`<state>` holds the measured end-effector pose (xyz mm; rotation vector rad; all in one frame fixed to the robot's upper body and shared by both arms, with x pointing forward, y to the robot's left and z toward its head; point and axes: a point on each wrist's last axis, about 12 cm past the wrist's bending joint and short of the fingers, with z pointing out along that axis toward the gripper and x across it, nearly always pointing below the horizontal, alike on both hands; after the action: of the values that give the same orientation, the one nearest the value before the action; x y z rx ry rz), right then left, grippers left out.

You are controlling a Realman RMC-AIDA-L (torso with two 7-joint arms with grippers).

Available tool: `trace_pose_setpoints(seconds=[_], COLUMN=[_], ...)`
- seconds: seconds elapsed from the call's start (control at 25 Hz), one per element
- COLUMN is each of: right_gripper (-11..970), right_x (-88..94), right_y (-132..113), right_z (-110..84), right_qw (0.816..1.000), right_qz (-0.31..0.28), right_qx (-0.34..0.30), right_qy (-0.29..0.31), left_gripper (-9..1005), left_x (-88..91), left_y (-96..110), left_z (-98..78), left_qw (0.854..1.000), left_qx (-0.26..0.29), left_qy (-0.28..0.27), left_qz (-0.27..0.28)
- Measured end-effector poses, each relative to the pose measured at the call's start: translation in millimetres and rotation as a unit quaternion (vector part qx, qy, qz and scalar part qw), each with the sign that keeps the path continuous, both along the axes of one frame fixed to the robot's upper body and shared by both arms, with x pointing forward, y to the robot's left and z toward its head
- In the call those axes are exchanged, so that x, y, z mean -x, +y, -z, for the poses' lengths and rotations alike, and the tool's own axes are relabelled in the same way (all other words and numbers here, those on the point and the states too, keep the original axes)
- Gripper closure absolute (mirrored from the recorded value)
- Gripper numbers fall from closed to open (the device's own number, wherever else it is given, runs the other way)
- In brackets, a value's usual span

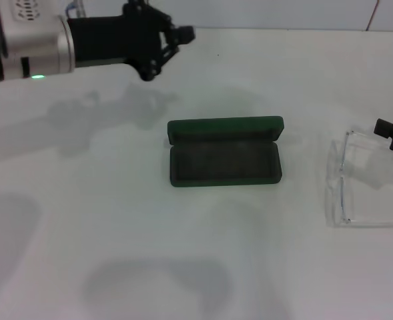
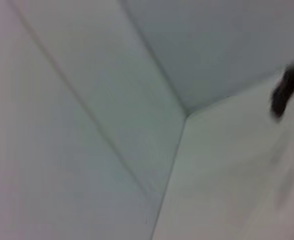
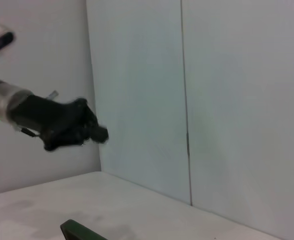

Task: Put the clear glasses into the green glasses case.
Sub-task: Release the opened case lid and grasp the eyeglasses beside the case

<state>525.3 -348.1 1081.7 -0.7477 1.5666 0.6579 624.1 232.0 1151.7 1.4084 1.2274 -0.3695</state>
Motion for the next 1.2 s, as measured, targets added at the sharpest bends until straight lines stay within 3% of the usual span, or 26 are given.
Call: trace_pose_setpoints(seconds=[0.2, 0.4, 0.56, 0.72, 0.88, 0.96, 1.08, 1.2], right_gripper=[271, 272, 273, 273, 274, 274, 274, 275], right_x=[-0.8, -1.8, 1.4, 4.2, 4.4, 3.4, 3.0, 3.4], right_y=[0.8, 2.0, -1.4, -4.9, -4.0, -2.1, -0.6, -0.7], right_z=[-0.2, -0.6, 1.1, 1.8, 1.6, 1.3, 1.3, 1.4], right_qw=[1.000, 1.000, 1.000, 1.000, 1.000, 1.000, 1.000, 1.000], right_qz=[0.000, -0.004, 0.000, 0.003, 0.001, -0.002, -0.004, -0.003], right_qx=[-0.001, 0.001, 0.004, 0.005, 0.003, 0.001, -0.001, -0.002], right_qy=[0.001, 0.001, 0.003, 0.004, 0.004, 0.004, 0.005, 0.005], left_gripper=[994, 994, 994, 994, 994, 993, 993, 993], left_x=[12.9, 30.7, 45.0, 45.6, 40.0, 34.7, 22.6, 7.7], left_y=[-16.6, -35.4, -42.1, -32.3, -2.1, 22.3, 50.1, 68.6], left_z=[-13.9, -26.1, -29.1, -33.6, -43.1, -47.5, -50.2, -46.6], left_qw=[0.989, 0.953, 0.894, 0.819, 0.745, 0.693, 0.632, 0.592], left_qx=[0.139, 0.265, 0.389, 0.514, 0.616, 0.674, 0.725, 0.741], left_qy=[0.005, 0.053, 0.133, 0.200, 0.222, 0.235, 0.269, 0.318], left_qz=[0.056, 0.139, 0.175, 0.157, 0.126, 0.099, 0.049, -0.023])
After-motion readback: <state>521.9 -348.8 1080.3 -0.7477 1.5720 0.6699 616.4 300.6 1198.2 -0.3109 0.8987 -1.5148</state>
